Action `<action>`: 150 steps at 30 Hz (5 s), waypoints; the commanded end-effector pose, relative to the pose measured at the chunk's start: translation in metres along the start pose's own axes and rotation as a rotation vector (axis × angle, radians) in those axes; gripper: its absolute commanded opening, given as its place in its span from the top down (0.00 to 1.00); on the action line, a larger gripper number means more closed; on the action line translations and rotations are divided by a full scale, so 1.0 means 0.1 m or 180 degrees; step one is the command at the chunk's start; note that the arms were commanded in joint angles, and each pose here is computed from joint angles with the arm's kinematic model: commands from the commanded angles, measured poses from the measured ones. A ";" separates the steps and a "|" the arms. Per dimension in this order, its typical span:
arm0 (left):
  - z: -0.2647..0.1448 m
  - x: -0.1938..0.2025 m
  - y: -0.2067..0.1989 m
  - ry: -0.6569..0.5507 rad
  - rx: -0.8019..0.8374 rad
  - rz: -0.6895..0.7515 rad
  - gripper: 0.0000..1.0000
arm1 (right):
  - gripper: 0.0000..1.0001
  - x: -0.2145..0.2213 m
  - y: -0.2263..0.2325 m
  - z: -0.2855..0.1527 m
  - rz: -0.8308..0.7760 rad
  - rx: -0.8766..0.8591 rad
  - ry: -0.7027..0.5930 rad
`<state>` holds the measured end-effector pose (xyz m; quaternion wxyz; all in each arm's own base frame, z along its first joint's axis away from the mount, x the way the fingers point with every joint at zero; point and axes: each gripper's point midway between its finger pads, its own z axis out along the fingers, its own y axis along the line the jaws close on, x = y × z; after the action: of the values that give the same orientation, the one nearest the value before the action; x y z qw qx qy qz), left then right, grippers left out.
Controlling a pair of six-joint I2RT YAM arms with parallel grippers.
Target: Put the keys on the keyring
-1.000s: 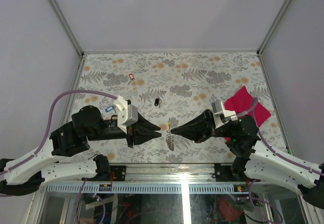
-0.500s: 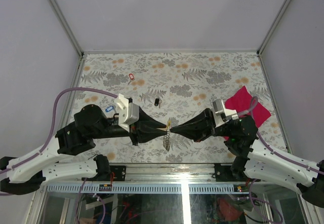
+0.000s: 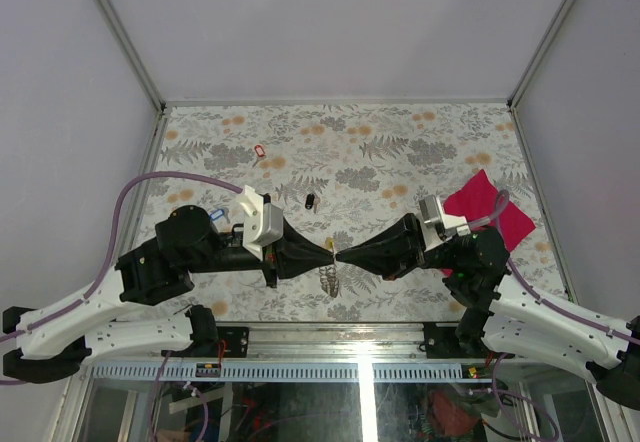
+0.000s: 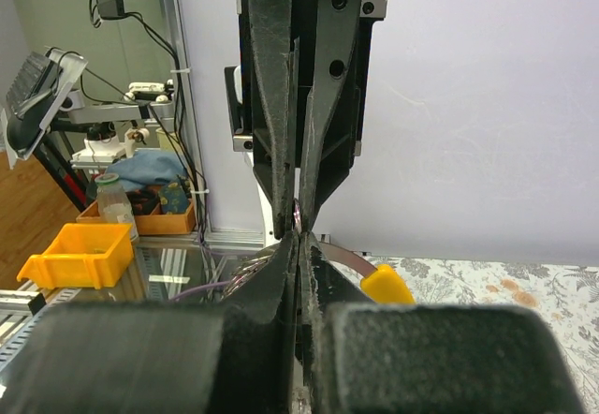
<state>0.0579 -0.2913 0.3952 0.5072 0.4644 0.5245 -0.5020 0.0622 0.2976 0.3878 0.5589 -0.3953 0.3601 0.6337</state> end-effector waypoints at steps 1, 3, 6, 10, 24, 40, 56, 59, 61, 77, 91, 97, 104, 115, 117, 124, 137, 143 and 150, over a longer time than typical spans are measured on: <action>0.03 -0.16 -0.03 -0.0189 0.0053 0.0060 0.98 | 1.00 -0.35 0.09 0.07 -0.0256 -0.0112 -0.0255; 0.03 -0.17 -0.04 -0.0194 0.0067 0.0065 1.00 | 1.00 -0.35 0.10 0.06 -0.0271 -0.0111 -0.0240; 0.03 -0.18 -0.06 -0.0196 0.0101 0.0060 1.00 | 0.99 -0.32 0.09 0.05 -0.0304 -0.0095 -0.0183; 0.04 -0.16 -0.09 -0.0169 0.0170 0.0050 1.00 | 0.86 -0.30 0.08 0.02 -0.0364 -0.0056 -0.0078; 0.08 -0.18 -0.13 -0.0154 0.0265 0.0064 1.00 | 0.79 -0.19 0.08 0.00 -0.0352 -0.0072 0.0066; 0.07 -0.18 -0.14 -0.0163 0.0278 0.0073 1.00 | 0.76 -0.17 0.10 -0.11 -0.0461 0.0016 0.0199; 0.13 -0.14 -0.15 -0.0101 0.0334 0.0047 1.00 | 0.80 -0.20 0.11 -0.06 -0.0463 -0.0056 0.0164; 0.13 -0.13 -0.14 -0.0094 0.0335 0.0047 1.00 | 0.83 -0.20 0.11 -0.06 -0.0457 -0.0056 0.0164; 0.14 -0.13 -0.15 -0.0093 0.0339 0.0044 1.00 | 0.87 -0.20 0.12 -0.06 -0.0459 -0.0062 0.0166; -0.05 -0.10 -0.09 -0.0227 0.0083 -0.0127 0.74 | 1.00 -0.33 0.15 -0.20 -0.1618 -0.0156 0.0230; -0.22 0.38 0.24 0.0018 -0.0714 -0.0766 0.73 | 1.00 -0.21 0.07 -0.42 -0.2877 -0.0277 0.0628; -0.21 0.63 0.50 0.0204 -0.1223 -0.0963 0.73 | 1.00 -0.08 -0.12 -0.50 -0.2398 0.0046 0.1054; -0.30 0.97 0.90 0.0511 -0.1904 -0.1109 0.72 | 1.00 0.32 -0.34 -0.75 -0.1484 0.0582 0.1783; -0.64 1.56 1.72 0.0839 -0.2741 -0.1697 0.67 | 1.00 0.83 -0.49 -1.06 -0.0815 0.1137 0.2118; -0.72 1.67 1.86 0.0892 -0.2886 -0.1776 0.64 | 1.00 0.87 -0.49 -1.11 -0.0741 0.1218 0.2138; -0.99 2.14 2.27 0.0987 -0.3278 -0.2095 0.62 | 1.00 0.96 -0.61 -1.36 -0.0494 0.1686 0.2560; -1.66 2.75 2.68 0.1164 -0.4048 -0.2438 0.59 | 0.98 1.09 -0.61 -1.41 0.0018 0.1965 0.2838; -1.69 2.97 2.80 0.1287 -0.4033 -0.2532 0.59 | 0.98 1.20 -0.59 -1.41 0.0261 0.1948 0.3101; -1.65 3.14 2.85 0.1415 -0.3855 -0.2651 0.59 | 1.00 1.27 -0.57 -1.40 0.0355 0.1902 0.3139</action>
<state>0.2975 -0.1096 0.0588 0.3023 -0.0613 0.9390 -0.1519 0.1258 0.2230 0.1901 0.3617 -0.4562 0.7746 0.2471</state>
